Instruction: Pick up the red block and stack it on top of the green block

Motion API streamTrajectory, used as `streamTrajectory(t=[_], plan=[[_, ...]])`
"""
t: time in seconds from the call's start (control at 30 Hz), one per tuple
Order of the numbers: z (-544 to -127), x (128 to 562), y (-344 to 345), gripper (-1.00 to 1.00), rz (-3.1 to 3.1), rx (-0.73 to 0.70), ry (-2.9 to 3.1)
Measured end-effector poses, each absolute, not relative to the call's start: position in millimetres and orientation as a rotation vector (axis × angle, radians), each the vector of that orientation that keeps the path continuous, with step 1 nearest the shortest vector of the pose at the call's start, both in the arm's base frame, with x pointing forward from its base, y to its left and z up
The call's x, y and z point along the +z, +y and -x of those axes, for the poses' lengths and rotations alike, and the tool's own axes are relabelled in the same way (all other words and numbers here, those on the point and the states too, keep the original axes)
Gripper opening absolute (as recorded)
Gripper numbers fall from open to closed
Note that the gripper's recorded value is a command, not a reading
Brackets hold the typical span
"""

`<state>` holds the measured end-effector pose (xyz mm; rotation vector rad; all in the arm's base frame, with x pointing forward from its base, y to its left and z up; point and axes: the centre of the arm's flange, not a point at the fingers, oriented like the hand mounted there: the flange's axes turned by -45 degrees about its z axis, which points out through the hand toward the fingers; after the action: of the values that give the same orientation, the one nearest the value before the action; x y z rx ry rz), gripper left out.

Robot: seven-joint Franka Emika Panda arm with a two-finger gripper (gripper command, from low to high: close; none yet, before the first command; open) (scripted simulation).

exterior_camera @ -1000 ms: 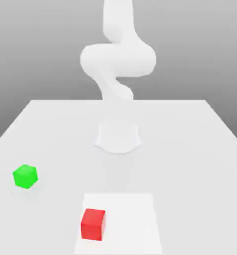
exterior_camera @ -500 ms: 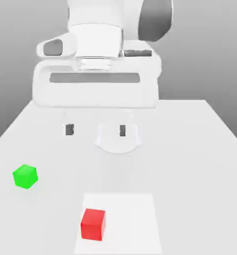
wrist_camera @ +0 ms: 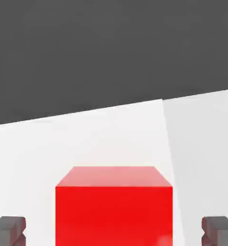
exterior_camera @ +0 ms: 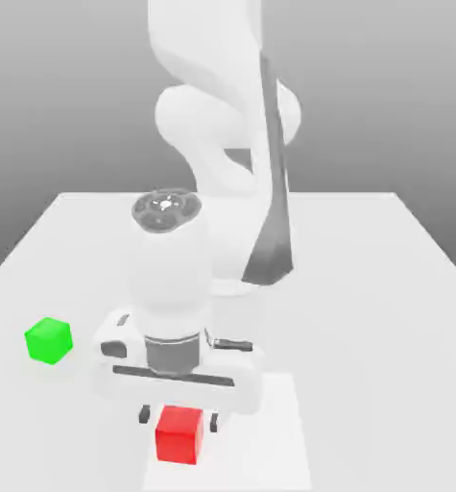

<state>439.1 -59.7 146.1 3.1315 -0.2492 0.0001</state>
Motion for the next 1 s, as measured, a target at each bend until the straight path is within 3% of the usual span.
streamTrajectory(t=[0.2, 0.37, 0.47, 0.73, 1.0], plan=[[-439.2, 147.5, -59.6, -1.00, -3.131, 0.000, -0.249], [-439.3, 199.3, -59.7, -1.00, -3.132, 0.000, -0.250], [-425.4, 214.8, -95.6, -1.00, -3.092, 0.002, -0.504], [-348.2, 234.2, -217.5, -1.00, -2.771, 0.007, -1.430], [-258.5, 245.4, -282.3, -1.00, -2.263, 0.005, -2.168]])
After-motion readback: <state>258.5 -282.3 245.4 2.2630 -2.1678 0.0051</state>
